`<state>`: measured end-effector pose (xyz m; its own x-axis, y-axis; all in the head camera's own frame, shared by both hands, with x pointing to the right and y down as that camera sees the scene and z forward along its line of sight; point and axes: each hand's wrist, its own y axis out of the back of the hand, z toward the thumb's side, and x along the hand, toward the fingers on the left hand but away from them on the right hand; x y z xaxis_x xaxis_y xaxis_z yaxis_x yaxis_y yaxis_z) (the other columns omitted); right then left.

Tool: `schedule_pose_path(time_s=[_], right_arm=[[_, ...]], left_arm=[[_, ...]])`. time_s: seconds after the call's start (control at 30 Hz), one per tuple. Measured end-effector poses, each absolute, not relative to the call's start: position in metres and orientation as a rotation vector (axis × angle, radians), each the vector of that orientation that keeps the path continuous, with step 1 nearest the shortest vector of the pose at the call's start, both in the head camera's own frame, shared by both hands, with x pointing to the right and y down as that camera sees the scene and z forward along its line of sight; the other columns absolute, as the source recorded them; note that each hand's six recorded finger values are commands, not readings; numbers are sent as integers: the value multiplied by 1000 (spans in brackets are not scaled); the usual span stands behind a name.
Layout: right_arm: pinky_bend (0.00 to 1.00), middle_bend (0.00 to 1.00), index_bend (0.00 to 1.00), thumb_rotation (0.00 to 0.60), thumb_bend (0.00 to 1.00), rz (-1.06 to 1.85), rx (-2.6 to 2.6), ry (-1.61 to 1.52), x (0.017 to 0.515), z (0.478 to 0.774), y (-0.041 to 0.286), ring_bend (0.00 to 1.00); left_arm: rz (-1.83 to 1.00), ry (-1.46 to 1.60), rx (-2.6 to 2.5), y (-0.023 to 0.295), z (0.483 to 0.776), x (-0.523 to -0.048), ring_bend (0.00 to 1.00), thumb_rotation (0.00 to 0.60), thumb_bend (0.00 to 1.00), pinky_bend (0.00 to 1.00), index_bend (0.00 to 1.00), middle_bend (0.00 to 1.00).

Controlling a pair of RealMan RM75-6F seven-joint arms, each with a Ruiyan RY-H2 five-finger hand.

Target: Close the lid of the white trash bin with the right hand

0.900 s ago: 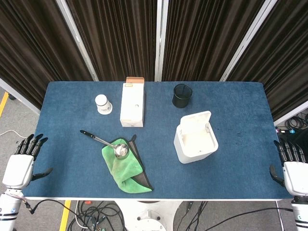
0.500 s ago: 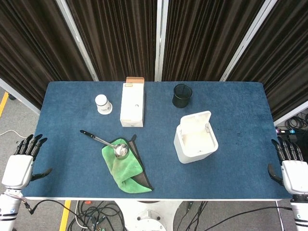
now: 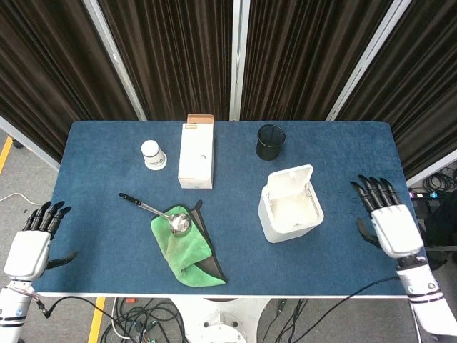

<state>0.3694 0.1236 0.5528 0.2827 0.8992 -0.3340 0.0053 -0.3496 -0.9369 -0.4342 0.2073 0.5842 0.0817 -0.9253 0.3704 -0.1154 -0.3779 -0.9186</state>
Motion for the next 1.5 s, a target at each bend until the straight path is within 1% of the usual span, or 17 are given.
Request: schedule_pose_path(time_s=[0.2,0.4,0.47,0.53,0.6,0.73,0.93,1.17,1.37,1.5], right_arm=[[0,0,0,588,213,1131,-1596,-722,311,550,92,0],[0,0,0,589,219,1090,-1607,-645,255,553,70,0],[0,0,0,568,253,1099,-1640,-636,245,556,66,0],[0,0,0,533,313,1121,-1685,-629,237,560,63,0],[0,0,0,528,355,1144,-1731,-628,231,563,60,0],[0,0,0,528,365,1157,-1784,-614,216,564,53,0],[0,9,0,529,382,1183,-1823,-601,212,567,55,0],[5,97,0,528,393,1198,-1849,-611,220,565,61,0],[56,127,0,529,397,1192,-1871,-619,229,558,74,24],[66,134,0,530,398,1189,-1900,-610,237,555,86,32]], left_arm=[[-1387,1054,-1616,208,585,-436,7,600,0,118,143,85],[-1392,1056,-1616,209,585,-438,7,600,0,118,143,86],[-1394,1058,-1616,209,585,-439,7,600,0,118,143,85],[-1395,1062,-1617,209,585,-440,7,600,0,118,143,85],[-1396,1066,-1618,209,586,-441,7,600,0,118,143,85],[-1400,1069,-1619,210,587,-443,7,600,0,118,143,85],[-1400,1072,-1618,210,586,-444,7,600,0,118,143,85],[-1399,1070,-1619,210,587,-443,7,600,0,119,143,85],[-1399,1062,-1621,210,587,-441,7,600,0,119,143,85],[-1398,1057,-1622,209,587,-439,7,600,0,119,143,85]])
